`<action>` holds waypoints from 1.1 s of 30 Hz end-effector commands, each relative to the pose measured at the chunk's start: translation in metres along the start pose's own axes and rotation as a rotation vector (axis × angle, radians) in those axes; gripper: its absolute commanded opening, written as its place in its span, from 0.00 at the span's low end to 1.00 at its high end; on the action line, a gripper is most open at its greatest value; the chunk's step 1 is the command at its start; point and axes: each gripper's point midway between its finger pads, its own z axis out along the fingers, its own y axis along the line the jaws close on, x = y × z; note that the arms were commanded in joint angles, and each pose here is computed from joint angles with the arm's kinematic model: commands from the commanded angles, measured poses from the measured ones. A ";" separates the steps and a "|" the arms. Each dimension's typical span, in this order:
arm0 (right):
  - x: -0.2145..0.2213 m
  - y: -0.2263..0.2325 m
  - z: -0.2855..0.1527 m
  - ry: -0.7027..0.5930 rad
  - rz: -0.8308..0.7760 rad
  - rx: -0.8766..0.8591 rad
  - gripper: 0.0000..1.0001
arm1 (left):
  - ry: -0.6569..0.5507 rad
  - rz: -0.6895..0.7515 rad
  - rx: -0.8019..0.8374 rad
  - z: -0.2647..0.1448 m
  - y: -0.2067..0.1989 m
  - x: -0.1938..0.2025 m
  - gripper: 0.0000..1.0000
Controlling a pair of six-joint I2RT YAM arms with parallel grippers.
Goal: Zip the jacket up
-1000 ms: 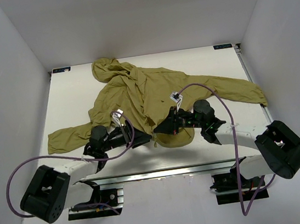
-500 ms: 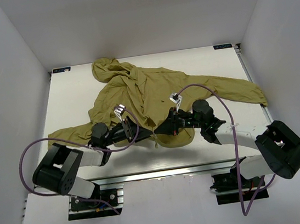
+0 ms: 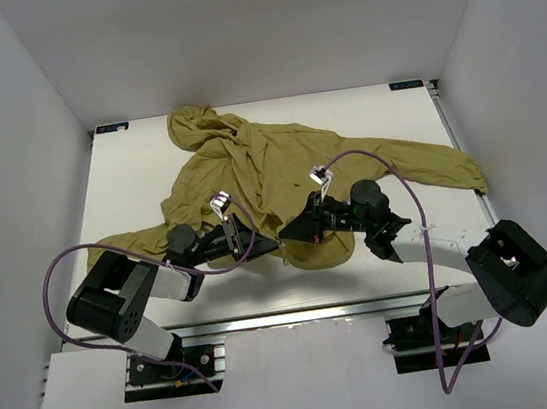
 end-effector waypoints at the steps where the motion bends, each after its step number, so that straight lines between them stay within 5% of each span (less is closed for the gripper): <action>1: -0.024 0.012 0.006 -0.068 -0.049 -0.032 0.00 | 0.013 0.184 0.140 -0.001 -0.038 -0.001 0.28; 7: -0.020 0.016 0.003 -0.059 -0.042 -0.050 0.00 | 0.016 0.157 0.122 0.001 -0.031 -0.002 0.24; 10: -0.017 0.017 0.001 -0.052 -0.047 -0.049 0.00 | 0.020 0.154 0.124 0.001 -0.030 -0.002 0.43; 14: -0.014 0.014 -0.002 -0.039 -0.054 -0.032 0.00 | 0.018 0.157 0.128 0.000 -0.032 -0.002 0.52; 33: -0.007 0.017 0.000 -0.002 -0.045 -0.055 0.00 | 0.021 0.174 0.139 0.002 -0.036 -0.005 0.42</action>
